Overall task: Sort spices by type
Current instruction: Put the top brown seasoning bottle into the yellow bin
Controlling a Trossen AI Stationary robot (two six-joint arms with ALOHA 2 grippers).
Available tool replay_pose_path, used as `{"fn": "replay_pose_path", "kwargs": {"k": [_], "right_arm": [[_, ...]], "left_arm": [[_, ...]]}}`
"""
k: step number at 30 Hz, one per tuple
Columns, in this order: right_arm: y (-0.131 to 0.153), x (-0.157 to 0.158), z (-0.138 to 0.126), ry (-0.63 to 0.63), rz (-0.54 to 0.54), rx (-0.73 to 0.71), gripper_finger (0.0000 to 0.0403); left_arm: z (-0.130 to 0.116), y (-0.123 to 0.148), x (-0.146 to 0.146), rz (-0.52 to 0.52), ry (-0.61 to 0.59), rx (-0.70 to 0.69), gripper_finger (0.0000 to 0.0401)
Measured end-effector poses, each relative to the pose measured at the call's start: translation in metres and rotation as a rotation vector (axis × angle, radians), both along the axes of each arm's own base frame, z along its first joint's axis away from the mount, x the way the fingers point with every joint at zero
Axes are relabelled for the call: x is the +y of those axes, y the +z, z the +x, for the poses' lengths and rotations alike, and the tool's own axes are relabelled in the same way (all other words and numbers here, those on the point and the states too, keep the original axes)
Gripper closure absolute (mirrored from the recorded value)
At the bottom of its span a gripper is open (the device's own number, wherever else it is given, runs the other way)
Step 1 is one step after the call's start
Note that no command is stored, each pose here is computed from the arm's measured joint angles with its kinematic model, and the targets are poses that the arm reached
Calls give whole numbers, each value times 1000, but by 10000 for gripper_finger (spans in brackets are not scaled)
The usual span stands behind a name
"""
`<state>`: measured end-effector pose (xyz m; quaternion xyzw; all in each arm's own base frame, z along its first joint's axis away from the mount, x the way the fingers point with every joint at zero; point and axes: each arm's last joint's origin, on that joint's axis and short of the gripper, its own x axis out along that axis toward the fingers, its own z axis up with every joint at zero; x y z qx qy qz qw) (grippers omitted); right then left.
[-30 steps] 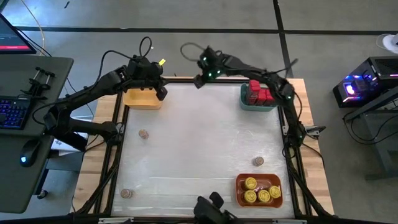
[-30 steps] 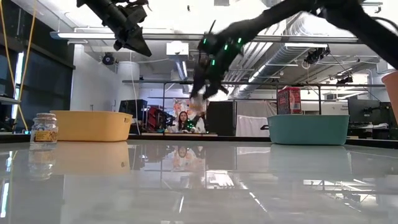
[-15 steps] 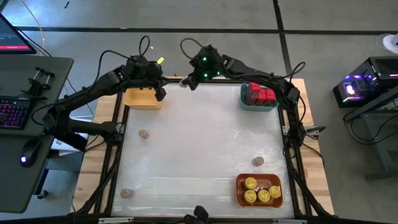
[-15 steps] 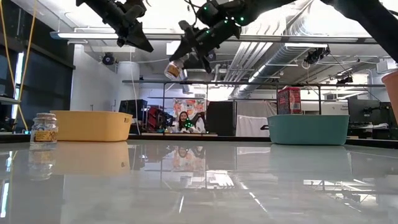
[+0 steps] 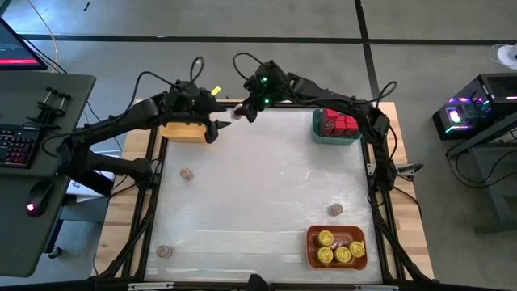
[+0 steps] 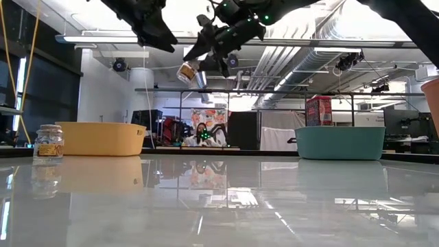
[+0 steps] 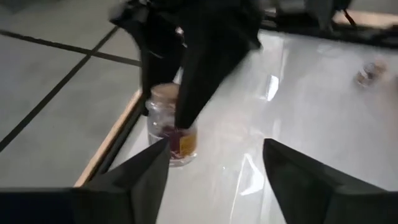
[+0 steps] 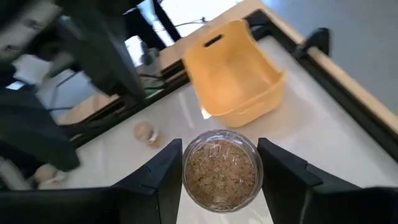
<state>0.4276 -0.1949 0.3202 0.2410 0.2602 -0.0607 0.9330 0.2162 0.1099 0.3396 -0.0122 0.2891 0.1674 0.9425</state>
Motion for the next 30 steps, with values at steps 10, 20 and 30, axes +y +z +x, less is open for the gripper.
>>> {"fn": "replay_pose_path", "kwargs": {"k": [10, 20, 30], "right_arm": [[27, 24, -12, 226, -43, -60, 234], [32, 57, -5, 394, -130, -89, 234], [32, 62, -3, 428, -166, -100, 234]], "left_arm": [[4, 3, -4, -30, 10, -49, 130], [22, -4, -13, -137, -156, -83, 130], [31, -8, -17, -138, -247, -89, 131]]}}
